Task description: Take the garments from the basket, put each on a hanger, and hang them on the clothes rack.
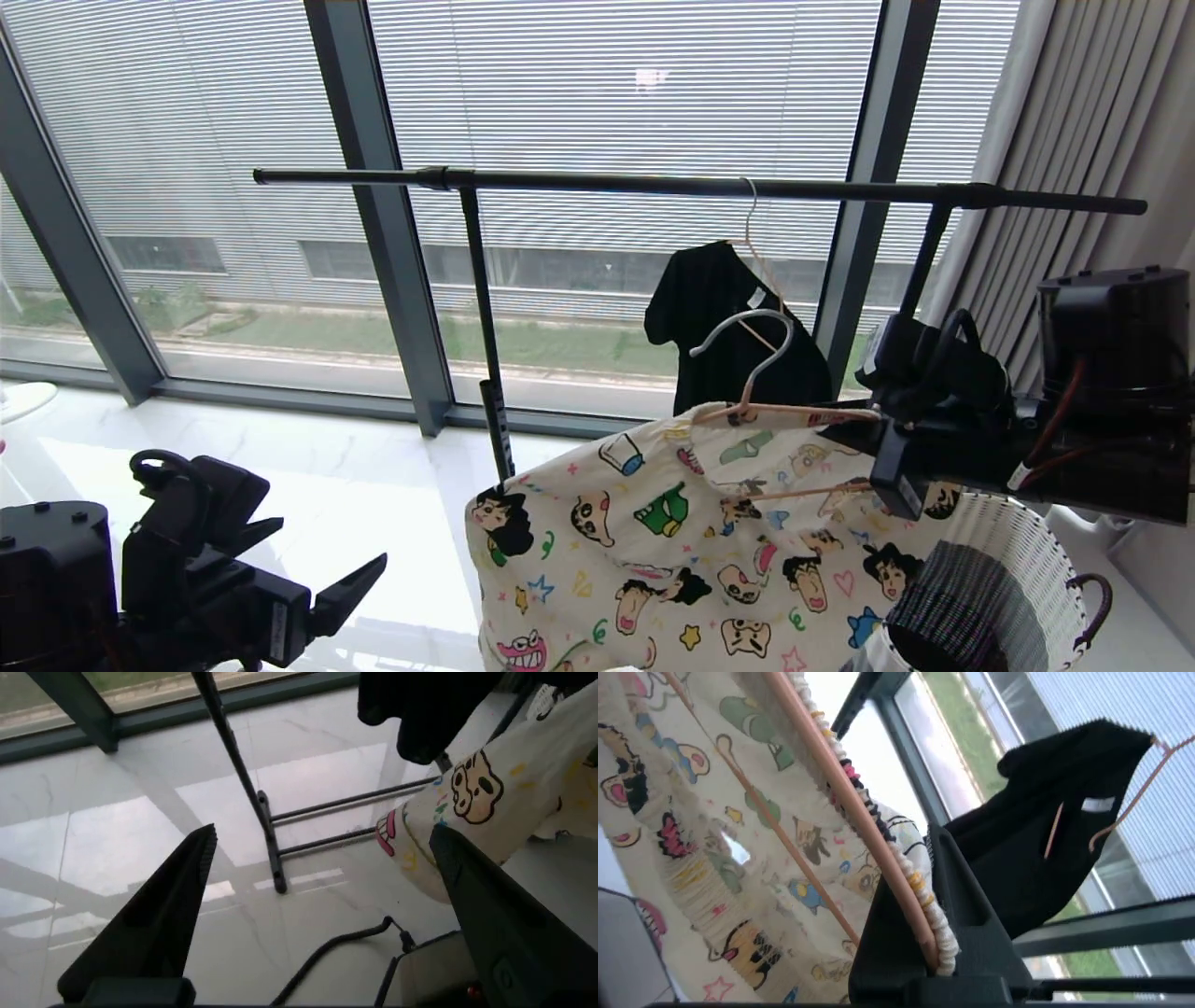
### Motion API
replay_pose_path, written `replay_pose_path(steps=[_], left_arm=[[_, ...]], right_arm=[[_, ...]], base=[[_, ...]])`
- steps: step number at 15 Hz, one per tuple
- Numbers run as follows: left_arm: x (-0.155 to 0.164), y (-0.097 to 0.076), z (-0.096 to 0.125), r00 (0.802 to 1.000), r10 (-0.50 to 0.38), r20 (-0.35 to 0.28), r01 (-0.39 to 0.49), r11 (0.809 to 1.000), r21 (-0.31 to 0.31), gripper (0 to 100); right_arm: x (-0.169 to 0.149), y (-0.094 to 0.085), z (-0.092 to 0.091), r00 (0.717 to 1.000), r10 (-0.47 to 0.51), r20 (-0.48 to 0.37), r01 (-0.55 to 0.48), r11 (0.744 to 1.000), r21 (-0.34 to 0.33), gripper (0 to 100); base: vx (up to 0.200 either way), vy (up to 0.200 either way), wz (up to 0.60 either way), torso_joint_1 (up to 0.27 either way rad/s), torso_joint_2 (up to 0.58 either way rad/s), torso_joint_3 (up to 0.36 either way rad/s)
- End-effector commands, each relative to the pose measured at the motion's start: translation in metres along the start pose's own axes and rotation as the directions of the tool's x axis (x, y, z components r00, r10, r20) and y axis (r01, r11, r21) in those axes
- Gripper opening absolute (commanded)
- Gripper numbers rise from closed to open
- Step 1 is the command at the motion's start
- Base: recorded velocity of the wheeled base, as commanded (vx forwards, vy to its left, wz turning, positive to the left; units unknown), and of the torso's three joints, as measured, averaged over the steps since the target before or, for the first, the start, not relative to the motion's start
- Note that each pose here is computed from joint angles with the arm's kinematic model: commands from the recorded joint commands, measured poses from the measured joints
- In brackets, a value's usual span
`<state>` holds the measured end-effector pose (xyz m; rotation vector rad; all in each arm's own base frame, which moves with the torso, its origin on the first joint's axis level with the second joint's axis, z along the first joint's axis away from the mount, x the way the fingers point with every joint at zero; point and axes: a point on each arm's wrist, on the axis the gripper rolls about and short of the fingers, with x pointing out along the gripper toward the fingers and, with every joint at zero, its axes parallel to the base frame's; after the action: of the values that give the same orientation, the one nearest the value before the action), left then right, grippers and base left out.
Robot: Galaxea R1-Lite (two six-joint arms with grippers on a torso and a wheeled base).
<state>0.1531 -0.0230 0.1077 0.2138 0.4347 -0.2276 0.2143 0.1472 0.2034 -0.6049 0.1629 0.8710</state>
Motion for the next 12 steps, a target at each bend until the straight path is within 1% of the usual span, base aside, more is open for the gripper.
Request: replay_pose_path(steps=[1,2,3,4,5,6,7,8,12], left_arm=[[-0.005,0.003,0.007,0.994,0.108,0.033,-0.108,0.994,-0.002,100],[-0.005,0.007,0.014,0.978,0.204,0.044,-0.204,0.979,-0.011,100],[-0.006,0.009,0.020,0.965,0.256,0.058,-0.255,0.967,-0.018,100],[-0.007,0.011,0.026,0.949,0.307,0.074,-0.306,0.952,-0.028,100],[-0.007,0.013,0.031,0.939,0.334,0.085,-0.333,0.942,-0.033,100],[-0.007,0.014,0.033,0.934,0.346,0.091,-0.344,0.938,-0.037,100],[-0.008,0.015,0.033,0.930,0.355,0.093,-0.353,0.935,-0.038,100],[-0.009,0.016,0.033,0.928,0.362,0.093,-0.360,0.932,-0.040,100],[-0.009,0.022,0.034,0.915,0.393,0.087,-0.390,0.919,-0.052,100]], right_arm=[[-0.006,0.001,-0.004,0.998,-0.023,-0.053,0.026,0.999,0.039,0],[-0.011,0.004,-0.008,0.990,-0.052,-0.130,0.065,0.993,0.099,0],[-0.016,0.005,-0.011,0.981,-0.078,-0.179,0.103,0.985,0.139,0],[-0.024,0.009,-0.016,0.960,-0.120,-0.253,0.172,0.966,0.193,0],[-0.033,0.012,-0.021,0.936,-0.155,-0.317,0.236,0.943,0.236,0],[-0.041,0.016,-0.026,0.917,-0.168,-0.361,0.276,0.922,0.273,0],[-0.051,0.019,-0.030,0.901,-0.176,-0.396,0.307,0.904,0.297,0],[-0.062,0.022,-0.033,0.883,-0.194,-0.427,0.343,0.888,0.305,0],[-0.108,0.023,-0.045,0.815,-0.229,-0.533,0.443,0.839,0.316,0]], base=[[0.000,0.000,0.00,0.000,0.00,0.000],[0.000,0.000,0.00,0.000,0.00,0.000],[0.000,0.000,0.00,0.000,0.00,0.000],[0.000,0.000,0.00,0.000,0.00,0.000],[0.000,0.000,0.00,0.000,0.00,0.000],[0.000,0.000,0.00,0.000,0.00,0.000],[0.000,0.000,0.00,0.000,0.00,0.000],[0.000,0.000,0.00,0.000,0.00,0.000],[0.000,0.000,0.00,0.000,0.00,0.000]])
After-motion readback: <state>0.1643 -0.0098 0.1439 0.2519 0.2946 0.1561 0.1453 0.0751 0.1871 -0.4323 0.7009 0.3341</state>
